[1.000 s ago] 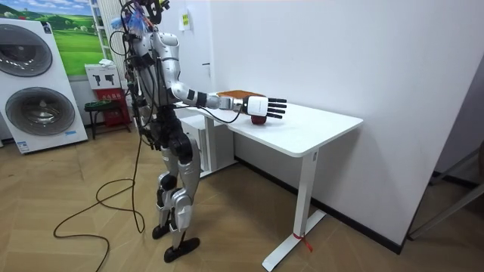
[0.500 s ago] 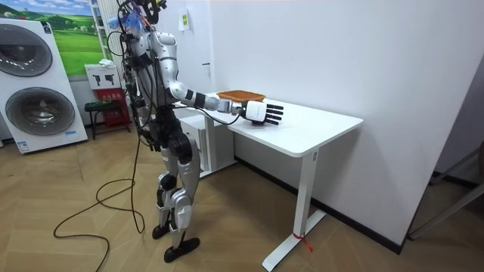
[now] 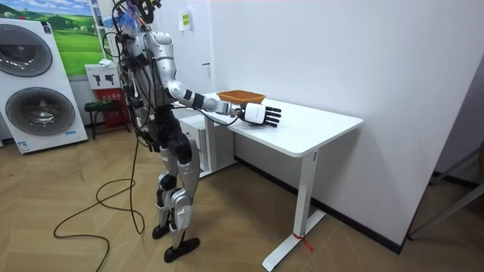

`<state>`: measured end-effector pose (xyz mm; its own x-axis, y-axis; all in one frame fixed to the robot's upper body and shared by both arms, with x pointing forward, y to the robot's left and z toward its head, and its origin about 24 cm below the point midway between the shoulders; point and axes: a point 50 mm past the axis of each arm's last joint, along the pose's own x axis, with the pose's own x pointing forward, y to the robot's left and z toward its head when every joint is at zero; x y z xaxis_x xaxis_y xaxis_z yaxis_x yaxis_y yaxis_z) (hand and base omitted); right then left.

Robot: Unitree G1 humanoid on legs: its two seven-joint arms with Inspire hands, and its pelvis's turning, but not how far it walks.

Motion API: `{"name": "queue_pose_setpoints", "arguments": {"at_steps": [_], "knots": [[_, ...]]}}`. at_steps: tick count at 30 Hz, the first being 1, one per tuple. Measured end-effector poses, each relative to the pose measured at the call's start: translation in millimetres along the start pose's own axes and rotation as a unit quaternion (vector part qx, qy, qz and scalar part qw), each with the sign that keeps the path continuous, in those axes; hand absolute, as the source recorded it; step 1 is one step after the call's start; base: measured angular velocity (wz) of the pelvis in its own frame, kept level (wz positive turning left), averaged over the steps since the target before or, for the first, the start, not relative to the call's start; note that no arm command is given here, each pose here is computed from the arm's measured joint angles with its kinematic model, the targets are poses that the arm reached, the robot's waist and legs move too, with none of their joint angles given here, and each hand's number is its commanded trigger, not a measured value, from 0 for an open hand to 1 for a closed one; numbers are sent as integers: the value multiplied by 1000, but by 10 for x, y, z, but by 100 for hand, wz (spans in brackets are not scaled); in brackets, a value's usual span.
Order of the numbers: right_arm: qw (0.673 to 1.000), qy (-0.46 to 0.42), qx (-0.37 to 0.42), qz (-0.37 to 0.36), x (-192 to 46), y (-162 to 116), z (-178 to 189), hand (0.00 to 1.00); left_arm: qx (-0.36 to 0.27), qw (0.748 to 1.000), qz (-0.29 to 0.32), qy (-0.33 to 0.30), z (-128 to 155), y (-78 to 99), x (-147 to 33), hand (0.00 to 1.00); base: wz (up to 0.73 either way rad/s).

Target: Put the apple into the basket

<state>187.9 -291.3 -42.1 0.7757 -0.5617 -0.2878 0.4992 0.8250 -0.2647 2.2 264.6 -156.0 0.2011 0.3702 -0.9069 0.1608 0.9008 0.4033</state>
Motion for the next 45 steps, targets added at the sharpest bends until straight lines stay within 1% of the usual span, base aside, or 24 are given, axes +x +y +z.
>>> {"name": "queue_pose_setpoints", "arguments": {"at_steps": [5, 11, 19, 25, 31, 33, 40, 45], "knots": [[1000, 3, -27, -14, 59, -138, -21, 100, 1, 1000, 5, -2, 19, 25, 6, 0, 0], [999, 3, -29, -23, 72, -184, -16, 100, 1, 1000, 6, -6, 45, 31, 11, 0, 0], [999, 3, -31, -21, 66, -160, -18, 100, 6, 1000, 4, -7, 49, 31, 13, 0, 0], [998, -10, -53, -14, 68, -109, 61, 100, 16, 1000, -2, -10, 64, 10, 13, 0, 0], [995, -70, -70, 14, 53, 24, 329, 100, 14, 1000, -4, -6, 55, 8, 15, 0, -3], [993, -103, -60, 26, 32, 92, 488, 100, 14, 1000, -4, -6, 65, 6, 19, 0, -7], [988, -144, -45, 37, 53, 176, 717, 100, 15, 1000, -10, -7, 85, -3, 25, 0, 0], [978, -198, -33, 48, 62, 222, 1018, 100, 16, 1000, -15, -9, 102, -1, 29, 0, 4]]}}
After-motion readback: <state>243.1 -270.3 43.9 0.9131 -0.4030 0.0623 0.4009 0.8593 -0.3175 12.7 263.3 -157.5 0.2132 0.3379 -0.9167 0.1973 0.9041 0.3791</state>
